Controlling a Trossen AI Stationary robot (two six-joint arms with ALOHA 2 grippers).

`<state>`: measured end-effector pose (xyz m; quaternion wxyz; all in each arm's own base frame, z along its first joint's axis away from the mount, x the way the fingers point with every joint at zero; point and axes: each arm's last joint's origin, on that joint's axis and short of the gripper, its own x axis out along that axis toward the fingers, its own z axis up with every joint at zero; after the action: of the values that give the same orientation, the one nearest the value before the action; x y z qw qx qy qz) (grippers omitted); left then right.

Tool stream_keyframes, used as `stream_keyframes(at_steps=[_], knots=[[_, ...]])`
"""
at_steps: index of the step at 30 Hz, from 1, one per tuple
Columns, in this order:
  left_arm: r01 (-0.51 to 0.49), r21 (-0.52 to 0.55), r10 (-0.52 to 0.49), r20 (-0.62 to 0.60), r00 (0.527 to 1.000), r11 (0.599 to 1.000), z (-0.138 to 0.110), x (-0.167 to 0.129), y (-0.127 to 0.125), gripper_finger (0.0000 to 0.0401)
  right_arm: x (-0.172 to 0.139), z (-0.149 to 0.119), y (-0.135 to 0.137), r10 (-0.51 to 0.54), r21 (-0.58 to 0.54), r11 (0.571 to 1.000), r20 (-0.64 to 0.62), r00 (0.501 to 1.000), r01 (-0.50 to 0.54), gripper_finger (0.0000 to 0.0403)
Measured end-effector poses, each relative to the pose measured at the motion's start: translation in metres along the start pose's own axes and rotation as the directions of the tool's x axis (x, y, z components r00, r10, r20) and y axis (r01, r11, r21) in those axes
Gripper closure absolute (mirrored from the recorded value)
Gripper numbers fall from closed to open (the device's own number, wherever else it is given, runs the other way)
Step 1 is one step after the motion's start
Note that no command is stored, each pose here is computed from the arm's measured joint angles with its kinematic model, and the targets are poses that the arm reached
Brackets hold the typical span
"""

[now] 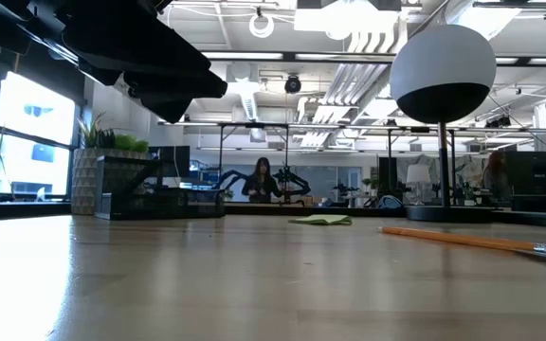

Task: Pick and place office supplies into organizer
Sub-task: Put the right yellow pencil into the desk organizer

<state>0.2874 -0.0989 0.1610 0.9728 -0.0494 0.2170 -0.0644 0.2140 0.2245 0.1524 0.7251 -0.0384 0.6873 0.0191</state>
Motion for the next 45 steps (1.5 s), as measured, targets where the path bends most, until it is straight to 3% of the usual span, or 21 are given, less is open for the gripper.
stream_keyframes(at_steps=[14, 25, 37, 45], knots=[[0.0, 0.0, 0.0, 0.0, 1.0, 1.0, 0.0, 0.0, 0.0, 0.03, 0.008, 0.002, 0.002, -0.001, -0.035, 0.999, -0.009, 1.0, 0.001, 0.0368], [0.0, 0.0, 0.0, 0.0, 1.0, 1.0, 0.0, 0.0, 0.0, 0.03, 0.012, 0.002, 0.003, -0.008, -0.035, 0.999, -0.017, 1.0, 0.007, 0.0344], [0.0, 0.0, 0.0, 0.0, 1.0, 1.0, 0.0, 0.0, 0.0, 0.03, 0.019, 0.005, 0.004, 0.015, -0.026, 1.0, -0.04, 0.999, -0.016, 0.038], [0.0, 0.0, 0.0, 0.0, 1.0, 1.0, 0.0, 0.0, 0.0, 0.03, 0.018, 0.005, 0.004, 0.012, -0.02, 1.0, -0.051, 0.999, -0.013, 0.0372]])
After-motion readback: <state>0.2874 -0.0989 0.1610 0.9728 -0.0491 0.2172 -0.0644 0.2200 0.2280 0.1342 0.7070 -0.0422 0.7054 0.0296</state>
